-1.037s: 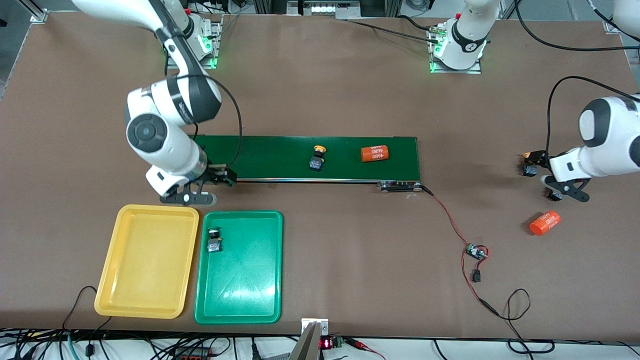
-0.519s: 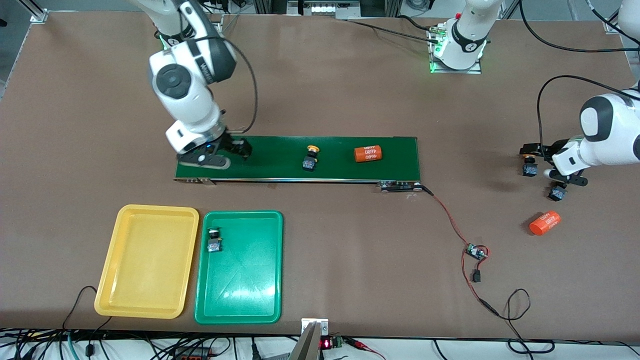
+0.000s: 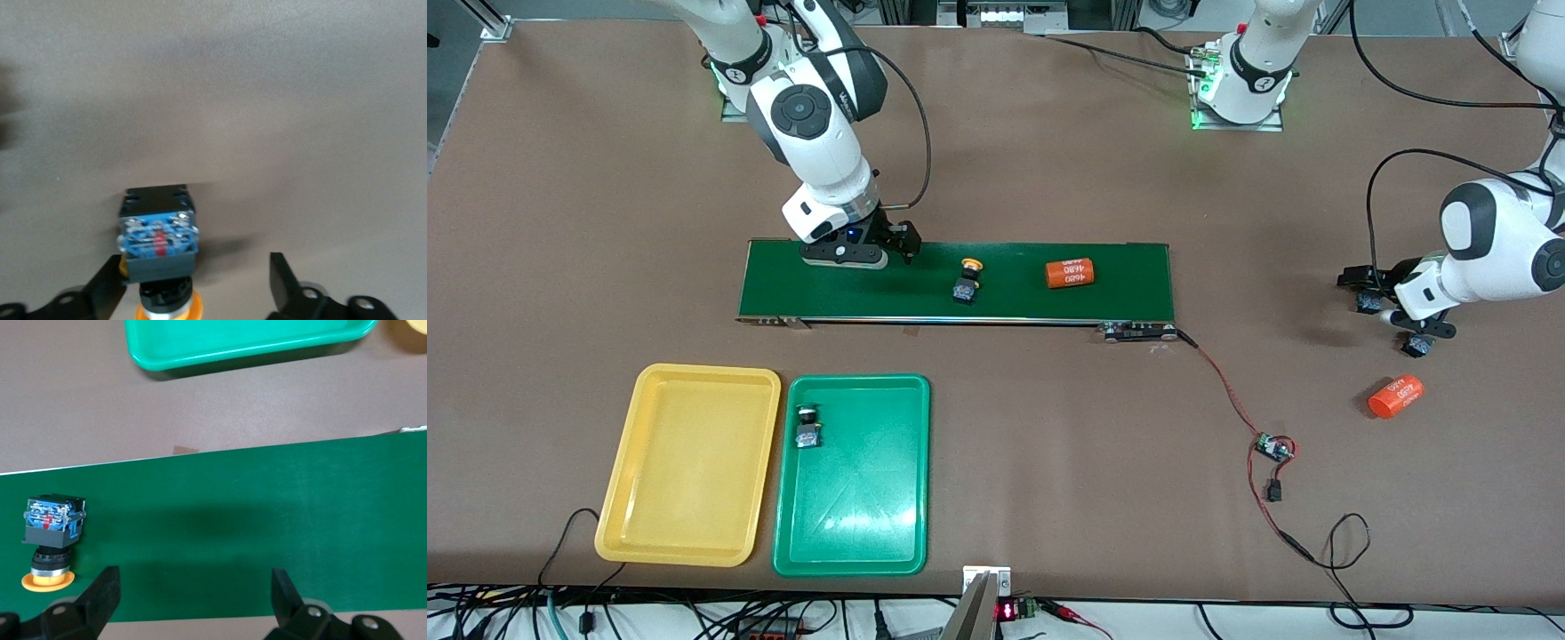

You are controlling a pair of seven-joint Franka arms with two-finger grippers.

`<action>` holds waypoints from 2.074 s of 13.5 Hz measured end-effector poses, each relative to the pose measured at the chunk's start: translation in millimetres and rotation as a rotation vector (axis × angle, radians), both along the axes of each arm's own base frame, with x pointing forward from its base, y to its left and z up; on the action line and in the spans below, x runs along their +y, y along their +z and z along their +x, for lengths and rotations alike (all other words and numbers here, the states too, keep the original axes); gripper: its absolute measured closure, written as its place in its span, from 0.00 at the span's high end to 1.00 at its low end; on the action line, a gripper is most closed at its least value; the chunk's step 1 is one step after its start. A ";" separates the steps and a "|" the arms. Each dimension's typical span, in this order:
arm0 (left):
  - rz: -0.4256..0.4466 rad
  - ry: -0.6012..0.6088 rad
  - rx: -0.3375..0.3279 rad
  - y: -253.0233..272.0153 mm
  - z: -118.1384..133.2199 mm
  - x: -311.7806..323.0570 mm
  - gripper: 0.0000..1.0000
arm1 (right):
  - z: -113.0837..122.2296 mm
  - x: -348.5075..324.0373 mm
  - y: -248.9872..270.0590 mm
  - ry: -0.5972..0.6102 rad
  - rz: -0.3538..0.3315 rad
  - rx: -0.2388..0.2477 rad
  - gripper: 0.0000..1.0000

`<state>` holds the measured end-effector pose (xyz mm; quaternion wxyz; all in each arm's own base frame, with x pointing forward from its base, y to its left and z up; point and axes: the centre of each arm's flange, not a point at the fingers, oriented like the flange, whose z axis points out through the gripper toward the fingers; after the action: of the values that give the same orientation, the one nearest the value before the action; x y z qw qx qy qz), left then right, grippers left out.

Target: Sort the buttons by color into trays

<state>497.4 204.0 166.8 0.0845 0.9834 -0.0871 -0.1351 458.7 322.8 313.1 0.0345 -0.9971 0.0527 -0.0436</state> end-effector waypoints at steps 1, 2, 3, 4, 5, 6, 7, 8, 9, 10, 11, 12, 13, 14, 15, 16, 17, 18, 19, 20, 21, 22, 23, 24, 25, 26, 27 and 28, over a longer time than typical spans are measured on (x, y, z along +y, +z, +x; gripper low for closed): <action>0.000 0.000 -0.001 -0.2 0.1 0.0 0.78 | -0.7 0.0 -2.1 0.001 0.000 0.001 1.00; 0.000 0.000 -0.001 0.0 0.3 0.1 0.66 | -0.8 0.2 -2.5 0.000 0.000 0.001 1.00; 0.000 -0.001 -0.002 0.3 0.6 0.0 0.53 | -0.9 0.4 -2.5 -0.005 0.001 0.001 1.00; 0.001 -0.004 -0.003 1.7 1.7 -0.5 0.43 | -1.1 0.7 -2.8 -0.011 0.001 0.002 1.00; 0.003 -0.012 0.002 6.0 3.7 -2.7 0.42 | -1.2 0.9 -3.2 -0.015 0.001 0.002 1.00; 0.008 -0.030 0.008 14.9 8.7 -9.3 0.42 | -1.2 1.2 -3.9 -0.018 0.002 0.002 1.00; 0.021 -0.062 0.006 30.9 19.0 -22.3 0.42 | -0.5 1.4 -4.7 -0.020 0.005 -0.001 1.00; 0.043 -0.105 -0.004 52.6 31.7 -43.1 0.42 | 0.7 1.7 -5.7 -0.024 0.011 -0.008 1.00; 0.070 -0.149 -0.016 75.9 42.7 -69.8 0.42 | 2.2 2.0 -7.1 -0.027 0.018 -0.017 1.00; 0.084 -0.182 -0.020 97.7 49.2 -101.2 0.42 | 3.1 2.6 -9.0 -0.029 0.023 -0.022 1.00; 0.064 -0.190 -0.015 114.6 51.1 -133.8 0.42 | 3.5 2.9 -10.8 -0.030 0.025 -0.024 1.00; 0.026 -0.185 -0.013 128.0 51.5 -167.3 0.42 | 3.8 3.2 -12.2 -0.031 0.026 -0.024 1.00; 0.007 -0.183 -0.014 137.1 51.5 -197.1 0.42 | 4.4 3.7 -13.3 -0.031 0.027 -0.025 1.00; 0.006 -0.183 -0.015 142.4 50.9 -223.0 0.42 | 4.9 4.4 -14.5 -0.031 0.028 -0.026 1.00; 0.008 -0.184 -0.012 144.1 49.4 -246.2 0.42 | 4.9 4.9 -15.4 -0.031 0.028 -0.026 1.00; 0.011 -0.190 -0.007 143.6 47.5 -265.2 0.42 | 4.8 5.2 -15.5 -0.031 0.029 -0.027 1.00; 0.011 -0.195 -0.004 143.3 45.2 -282.9 0.42 | 5.0 5.5 -15.8 -0.031 0.030 -0.028 1.00; 0.003 -0.181 0.002 143.4 42.3 -300.7 0.42 | 5.9 6.3 -16.2 -0.031 0.031 -0.029 1.00; -0.017 -0.153 0.010 143.8 39.5 -316.5 0.42 | 7.6 7.9 -17.1 -0.031 0.033 -0.030 1.00; -0.034 -0.132 0.013 144.5 37.7 -328.4 0.42 | 9.9 9.8 -17.7 -0.031 0.035 -0.031 1.00; -0.042 -0.116 0.008 145.4 37.2 -337.8 0.42 | 12.1 11.4 -18.8 -0.031 0.036 -0.031 1.00; -0.043 -0.106 0.002 145.1 36.8 -346.5 0.42 | 13.4 12.4 -20.7 -0.031 0.035 -0.030 1.00; -0.040 -0.096 -0.004 143.0 36.3 -355.2 0.42 | 14.2 12.8 -23.1 -0.031 0.034 -0.027 1.00; -0.037 -0.086 -0.009 139.4 35.7 -364.8 0.42 | 15.1 13.4 -26.1 -0.032 0.035 -0.027 1.00; -0.034 -0.073 -0.012 134.7 34.5 -375.9 0.42 | 16.3 14.3 -29.9 -0.032 0.037 -0.029 1.00; -0.030 -0.060 -0.015 129.9 32.6 -388.8 0.42 | 18.2 15.6 -34.3 -0.033 0.042 -0.033 1.00; -0.027 -0.049 -0.018 124.7 30.4 -400.8 0.42 | 20.6 17.1 -40.5 -0.033 0.047 -0.037 1.00; -0.026 -0.037 -0.023 119.3 28.5 -412.6 0.42 | 23.3 18.9 -47.5 -0.034 0.052 -0.041 1.00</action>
<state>525.8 -208.6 286.1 0.0937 0.9819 -0.1080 -0.1244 482.0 341.7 265.6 0.0608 -0.9937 0.0700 -0.0632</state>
